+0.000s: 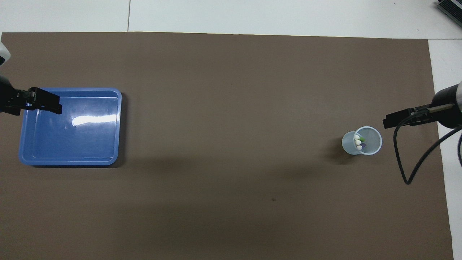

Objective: Transfer and insert pens with both arms

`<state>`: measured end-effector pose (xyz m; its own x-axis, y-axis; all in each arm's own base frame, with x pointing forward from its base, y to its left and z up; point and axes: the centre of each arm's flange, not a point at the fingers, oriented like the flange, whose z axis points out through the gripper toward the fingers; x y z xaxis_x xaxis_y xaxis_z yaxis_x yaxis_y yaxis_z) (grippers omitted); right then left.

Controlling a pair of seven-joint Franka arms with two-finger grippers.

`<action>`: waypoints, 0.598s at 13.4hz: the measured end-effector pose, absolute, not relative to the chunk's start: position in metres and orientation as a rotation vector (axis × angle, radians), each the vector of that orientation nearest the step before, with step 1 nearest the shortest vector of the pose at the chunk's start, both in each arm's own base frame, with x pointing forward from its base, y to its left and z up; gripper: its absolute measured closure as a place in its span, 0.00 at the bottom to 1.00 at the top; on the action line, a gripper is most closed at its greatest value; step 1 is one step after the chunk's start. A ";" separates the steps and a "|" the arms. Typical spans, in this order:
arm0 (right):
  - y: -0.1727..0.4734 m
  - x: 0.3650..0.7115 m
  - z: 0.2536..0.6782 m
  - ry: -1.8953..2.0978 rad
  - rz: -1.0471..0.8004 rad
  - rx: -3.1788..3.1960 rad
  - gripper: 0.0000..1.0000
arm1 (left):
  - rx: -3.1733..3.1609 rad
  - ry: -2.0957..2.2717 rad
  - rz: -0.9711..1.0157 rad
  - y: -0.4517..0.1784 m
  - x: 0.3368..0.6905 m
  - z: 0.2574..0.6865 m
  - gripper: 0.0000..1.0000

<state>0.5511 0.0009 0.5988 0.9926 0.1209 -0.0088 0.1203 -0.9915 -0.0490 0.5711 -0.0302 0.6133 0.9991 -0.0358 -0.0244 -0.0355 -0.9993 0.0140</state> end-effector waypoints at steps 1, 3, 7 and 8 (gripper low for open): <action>0.001 0.551 0.599 -0.187 0.019 -3.088 0.00 | 3.127 -0.056 -0.039 -0.030 0.571 0.613 0.00; 0.001 0.551 0.599 -0.187 0.022 -3.088 0.00 | 3.127 -0.056 -0.039 -0.030 0.571 0.613 0.00; 0.000 0.551 0.598 -0.188 0.026 -3.092 0.00 | 3.127 -0.056 -0.038 -0.030 0.571 0.613 0.00; 0.000 0.551 0.598 -0.188 0.027 -3.092 0.00 | 3.127 -0.056 -0.038 -0.030 0.571 0.613 0.00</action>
<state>0.5505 0.0004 0.5983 0.9925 0.1214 -0.0144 0.1206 -0.9917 -0.0450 0.5711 -0.0302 0.6133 0.9991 -0.0358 -0.0243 -0.0355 -0.9993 0.0140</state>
